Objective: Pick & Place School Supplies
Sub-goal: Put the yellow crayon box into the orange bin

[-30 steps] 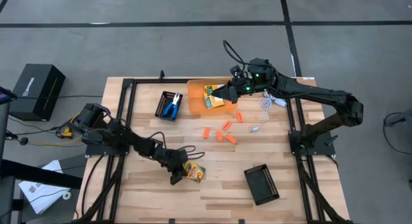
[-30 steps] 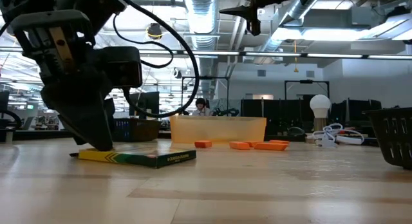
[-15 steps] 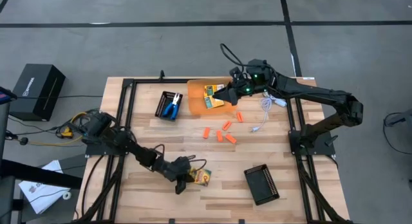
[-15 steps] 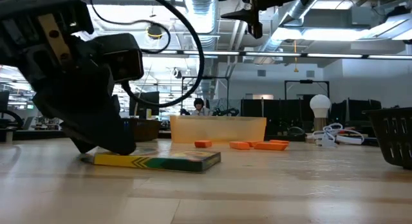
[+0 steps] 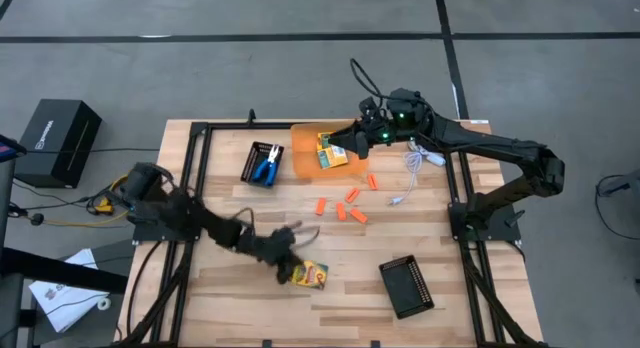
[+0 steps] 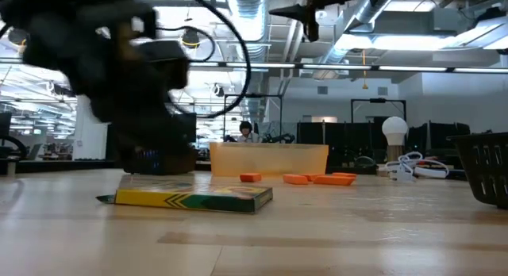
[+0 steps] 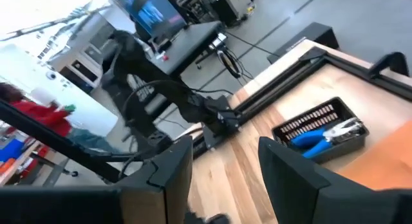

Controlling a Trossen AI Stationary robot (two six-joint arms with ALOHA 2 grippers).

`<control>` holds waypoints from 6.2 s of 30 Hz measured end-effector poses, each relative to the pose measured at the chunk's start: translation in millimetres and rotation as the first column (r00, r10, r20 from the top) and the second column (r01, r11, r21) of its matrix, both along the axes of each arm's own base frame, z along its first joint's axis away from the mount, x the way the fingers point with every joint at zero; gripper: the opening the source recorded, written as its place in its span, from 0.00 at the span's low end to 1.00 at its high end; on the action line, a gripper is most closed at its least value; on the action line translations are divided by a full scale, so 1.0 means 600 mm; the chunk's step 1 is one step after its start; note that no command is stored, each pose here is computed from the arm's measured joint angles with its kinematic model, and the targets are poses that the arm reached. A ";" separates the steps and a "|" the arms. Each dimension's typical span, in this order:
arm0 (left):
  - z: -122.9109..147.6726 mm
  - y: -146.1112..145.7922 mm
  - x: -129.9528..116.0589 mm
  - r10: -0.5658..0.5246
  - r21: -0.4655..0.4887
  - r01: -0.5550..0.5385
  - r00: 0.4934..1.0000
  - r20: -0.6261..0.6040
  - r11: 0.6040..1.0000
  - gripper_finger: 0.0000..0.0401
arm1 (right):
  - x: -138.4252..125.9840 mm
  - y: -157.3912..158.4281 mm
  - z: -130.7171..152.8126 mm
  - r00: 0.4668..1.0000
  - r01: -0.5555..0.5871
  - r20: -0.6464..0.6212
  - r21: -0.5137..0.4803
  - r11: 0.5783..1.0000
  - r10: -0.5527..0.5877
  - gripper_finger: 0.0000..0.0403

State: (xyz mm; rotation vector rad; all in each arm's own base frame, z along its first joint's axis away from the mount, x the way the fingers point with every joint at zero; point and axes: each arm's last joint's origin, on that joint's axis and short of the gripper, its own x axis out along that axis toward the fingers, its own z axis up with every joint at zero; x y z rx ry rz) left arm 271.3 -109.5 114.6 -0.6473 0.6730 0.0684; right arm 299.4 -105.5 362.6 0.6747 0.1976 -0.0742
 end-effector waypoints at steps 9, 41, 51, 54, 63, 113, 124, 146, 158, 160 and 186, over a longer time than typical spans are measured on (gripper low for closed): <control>-0.012 0.085 0.022 -0.070 0.063 0.074 0.996 -0.061 0.995 0.00 | -0.001 -0.001 -0.002 1.000 -0.003 -0.013 0.011 1.000 0.003 0.42; -0.034 0.050 0.028 -0.230 -0.024 0.229 0.972 -0.039 0.973 0.00 | -0.004 -0.008 -0.002 1.000 0.006 -0.014 0.002 1.000 -0.006 0.42; -0.058 0.061 0.031 -0.216 -0.022 0.214 0.973 -0.082 0.976 0.00 | -0.004 -0.008 -0.002 1.000 0.006 -0.014 0.002 1.000 -0.006 0.42; -0.063 0.071 0.036 -0.199 -0.012 0.199 0.977 -0.080 0.980 0.00 | -0.004 -0.008 -0.002 1.000 0.006 -0.014 0.002 1.000 -0.006 0.42; -0.064 0.097 0.041 -0.160 -0.003 0.161 0.984 -0.078 0.987 0.00 | -0.004 -0.007 -0.002 1.000 -0.019 -0.011 0.010 1.000 0.019 0.42; 0.177 0.149 0.068 -0.053 0.101 0.033 0.978 0.204 0.994 0.00 | -0.015 0.006 -0.041 0.956 -0.210 -0.221 -0.053 0.976 0.194 0.27; 0.265 0.179 -0.143 0.250 0.072 -0.297 0.892 0.376 0.952 0.00 | -0.001 0.138 -0.120 0.820 -0.476 -0.329 0.065 0.877 0.469 0.00; 0.233 0.172 -0.179 0.201 0.075 -0.239 0.921 0.334 0.968 0.00 | 0.139 0.252 -0.432 0.692 -0.458 -0.347 0.466 0.757 0.633 0.00; 0.228 0.170 -0.178 0.184 0.096 -0.224 0.932 0.313 0.970 0.00 | 0.147 0.229 -0.436 0.702 -0.447 -0.366 0.441 0.778 0.611 0.00; 0.227 0.170 -0.178 0.183 0.099 -0.223 0.934 0.305 0.970 0.00 | 0.147 0.229 -0.436 0.702 -0.448 -0.369 0.436 0.780 0.609 0.00; 0.226 0.170 -0.179 0.182 0.102 -0.222 0.936 0.301 0.970 0.00 | 0.140 0.242 -0.448 0.704 -0.380 -0.461 0.397 0.835 0.540 0.00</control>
